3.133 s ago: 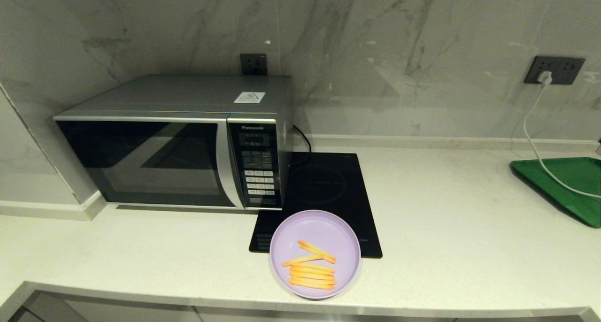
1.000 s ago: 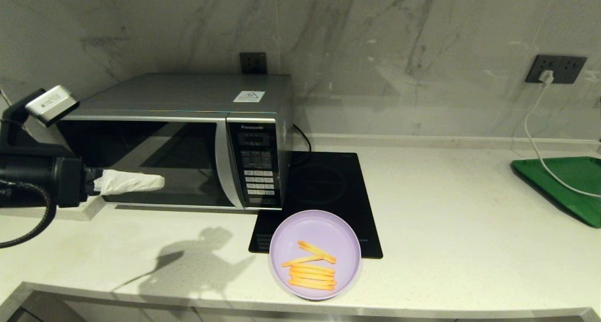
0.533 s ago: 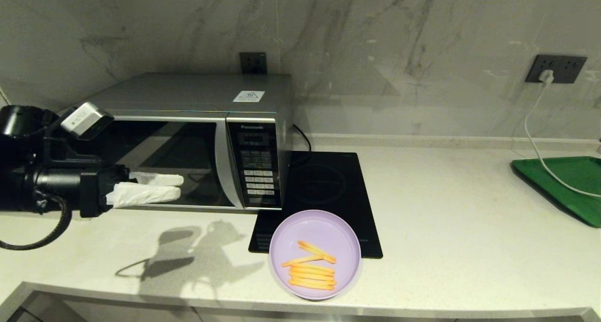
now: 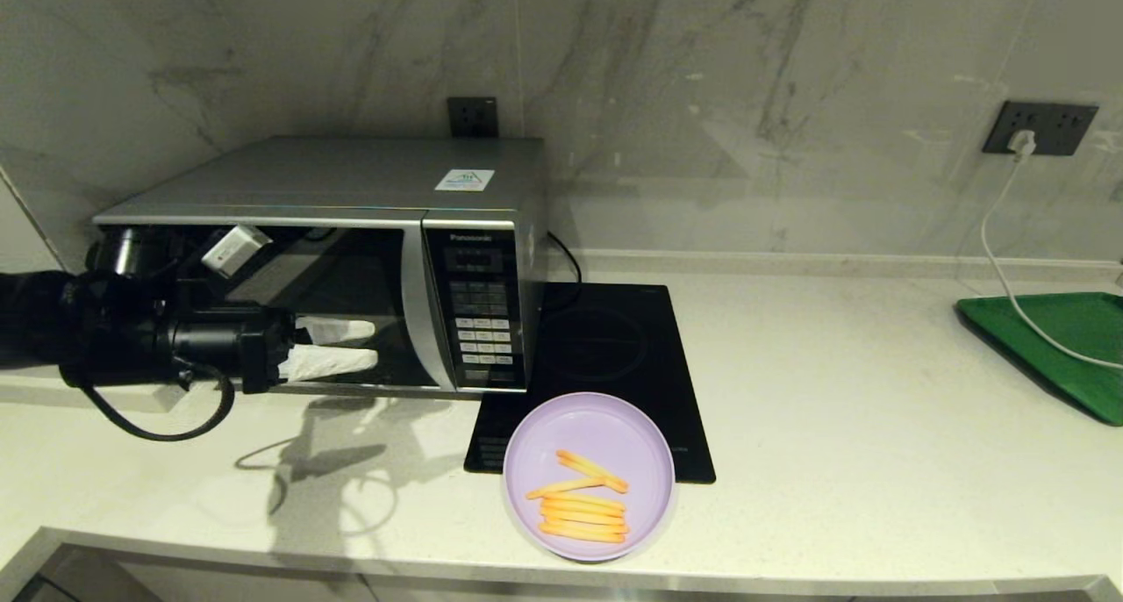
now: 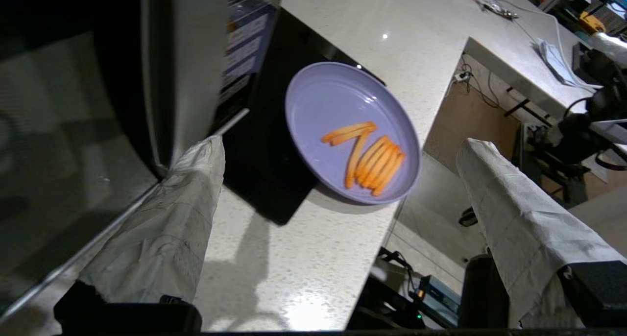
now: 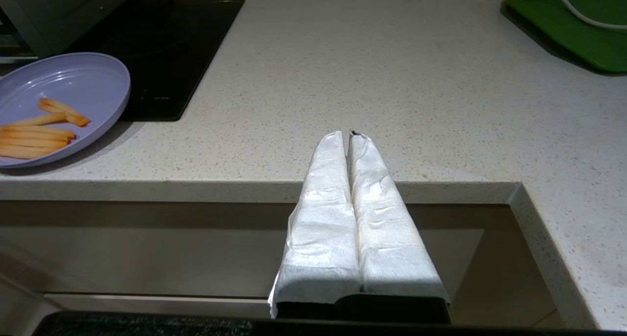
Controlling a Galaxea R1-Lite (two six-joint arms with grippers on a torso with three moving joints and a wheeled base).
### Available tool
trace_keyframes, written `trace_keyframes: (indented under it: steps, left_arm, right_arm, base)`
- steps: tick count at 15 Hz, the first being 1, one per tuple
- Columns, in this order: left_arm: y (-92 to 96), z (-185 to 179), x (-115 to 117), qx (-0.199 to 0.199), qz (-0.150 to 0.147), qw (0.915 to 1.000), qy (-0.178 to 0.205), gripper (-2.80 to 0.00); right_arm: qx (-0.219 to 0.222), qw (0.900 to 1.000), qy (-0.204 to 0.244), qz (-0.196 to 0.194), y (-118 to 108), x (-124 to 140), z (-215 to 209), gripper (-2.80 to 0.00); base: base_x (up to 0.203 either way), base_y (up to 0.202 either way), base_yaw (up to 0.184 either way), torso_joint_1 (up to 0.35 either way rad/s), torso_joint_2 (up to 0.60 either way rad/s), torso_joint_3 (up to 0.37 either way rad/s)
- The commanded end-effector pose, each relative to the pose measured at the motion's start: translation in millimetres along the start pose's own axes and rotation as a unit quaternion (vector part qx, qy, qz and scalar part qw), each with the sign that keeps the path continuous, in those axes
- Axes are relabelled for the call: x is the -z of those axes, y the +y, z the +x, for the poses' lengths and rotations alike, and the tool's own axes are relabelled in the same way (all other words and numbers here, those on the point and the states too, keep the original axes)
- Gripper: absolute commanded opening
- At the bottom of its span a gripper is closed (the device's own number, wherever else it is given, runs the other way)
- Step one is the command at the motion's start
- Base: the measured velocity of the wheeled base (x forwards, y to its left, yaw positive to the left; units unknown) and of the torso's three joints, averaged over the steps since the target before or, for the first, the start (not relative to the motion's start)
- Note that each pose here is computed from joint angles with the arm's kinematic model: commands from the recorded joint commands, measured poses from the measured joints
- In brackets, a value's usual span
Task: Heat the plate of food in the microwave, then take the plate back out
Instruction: Open the microwave oven
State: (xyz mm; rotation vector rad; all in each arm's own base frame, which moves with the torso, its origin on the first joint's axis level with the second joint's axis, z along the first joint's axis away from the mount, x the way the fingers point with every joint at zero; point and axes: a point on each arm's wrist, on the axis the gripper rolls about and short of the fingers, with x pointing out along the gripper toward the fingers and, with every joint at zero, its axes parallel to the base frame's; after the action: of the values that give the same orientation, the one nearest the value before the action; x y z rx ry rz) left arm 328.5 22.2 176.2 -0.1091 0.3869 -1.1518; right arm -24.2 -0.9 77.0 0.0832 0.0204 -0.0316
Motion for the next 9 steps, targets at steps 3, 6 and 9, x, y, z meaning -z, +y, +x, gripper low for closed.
trace_keyframes:
  steps: [3,6,9]
  left_arm:
    - [26.3,11,13,0.009,-0.014,0.9999,0.003,0.00]
    - [32.8,18,16,0.014,-0.007,0.9999,0.004,0.00]
    - [35.7,25,16,0.018,0.013,0.9997,0.002,0.00]
  right_arm:
    - [0.000,1.000,0.000,0.000,0,0,0,-2.80]
    - [0.000,1.000,0.000,0.000,0,0,0,-2.80]
    - [0.000,1.000,0.000,0.000,0,0,0,-2.80]
  base:
    - [0.000,0.000,0.000,0.000,0.00,0.000]
    - [0.000,0.000,0.000,0.000,0.00,0.000]
    - [0.000,0.000,0.000,0.000,0.00,0.000]
